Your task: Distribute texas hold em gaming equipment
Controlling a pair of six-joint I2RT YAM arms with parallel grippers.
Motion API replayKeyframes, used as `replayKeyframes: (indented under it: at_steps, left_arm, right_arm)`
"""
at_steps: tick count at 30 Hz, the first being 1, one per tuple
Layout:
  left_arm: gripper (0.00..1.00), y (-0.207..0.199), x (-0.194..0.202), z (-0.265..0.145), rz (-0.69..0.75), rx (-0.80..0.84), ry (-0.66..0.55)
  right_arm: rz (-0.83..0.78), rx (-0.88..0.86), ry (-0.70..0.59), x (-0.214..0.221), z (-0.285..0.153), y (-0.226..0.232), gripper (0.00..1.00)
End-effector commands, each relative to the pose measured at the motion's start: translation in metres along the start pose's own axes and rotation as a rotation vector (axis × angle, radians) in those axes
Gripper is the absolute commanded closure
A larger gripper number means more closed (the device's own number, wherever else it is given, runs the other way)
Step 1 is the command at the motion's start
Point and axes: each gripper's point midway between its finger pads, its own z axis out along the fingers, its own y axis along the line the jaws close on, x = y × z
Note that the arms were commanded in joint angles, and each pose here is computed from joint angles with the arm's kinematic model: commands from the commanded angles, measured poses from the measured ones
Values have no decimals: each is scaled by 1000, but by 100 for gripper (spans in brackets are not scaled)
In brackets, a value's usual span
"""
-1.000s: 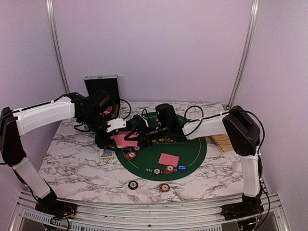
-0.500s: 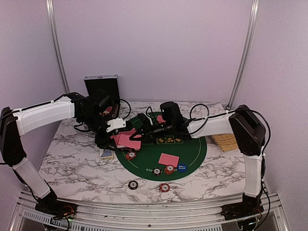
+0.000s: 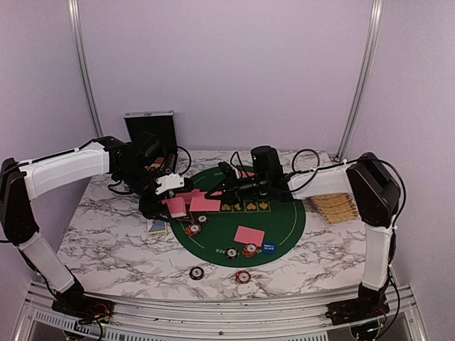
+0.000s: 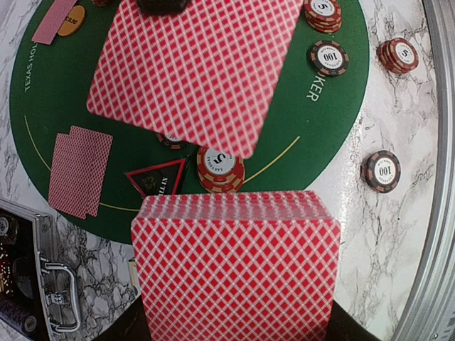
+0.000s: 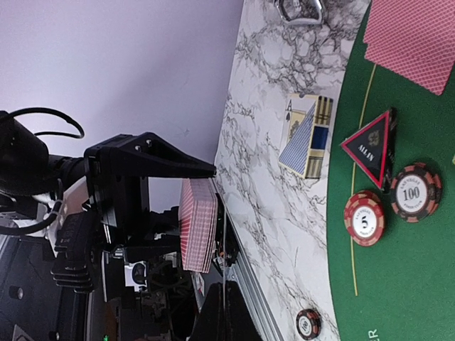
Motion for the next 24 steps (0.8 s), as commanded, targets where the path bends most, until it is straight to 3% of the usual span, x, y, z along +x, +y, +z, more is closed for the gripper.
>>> replayKeyframes:
  at_steps: [1,7,9,14,24]
  left_arm:
    - [100,-1,-3,-8,6,-10,-32]
    - [100,-1,-3,-11,7,-17,-35]
    - [100,-3,-3,-12,8,-14,-38]
    - [100,-3,0,-10,4,-10,-30]
    - [100,-4,-2,-10,-1,-5,-35]
  right_arm:
    - [-44,-38,-76,-31,-31,19,100]
    - [-71,28,-195,-90,-83,-4,100]
    - [-70,98,-276,-131,-116,-31,100]
    - [-46,218,-353,-177,-148,-82,100]
    - [-23,437,-377,-204,-159,-167,95]
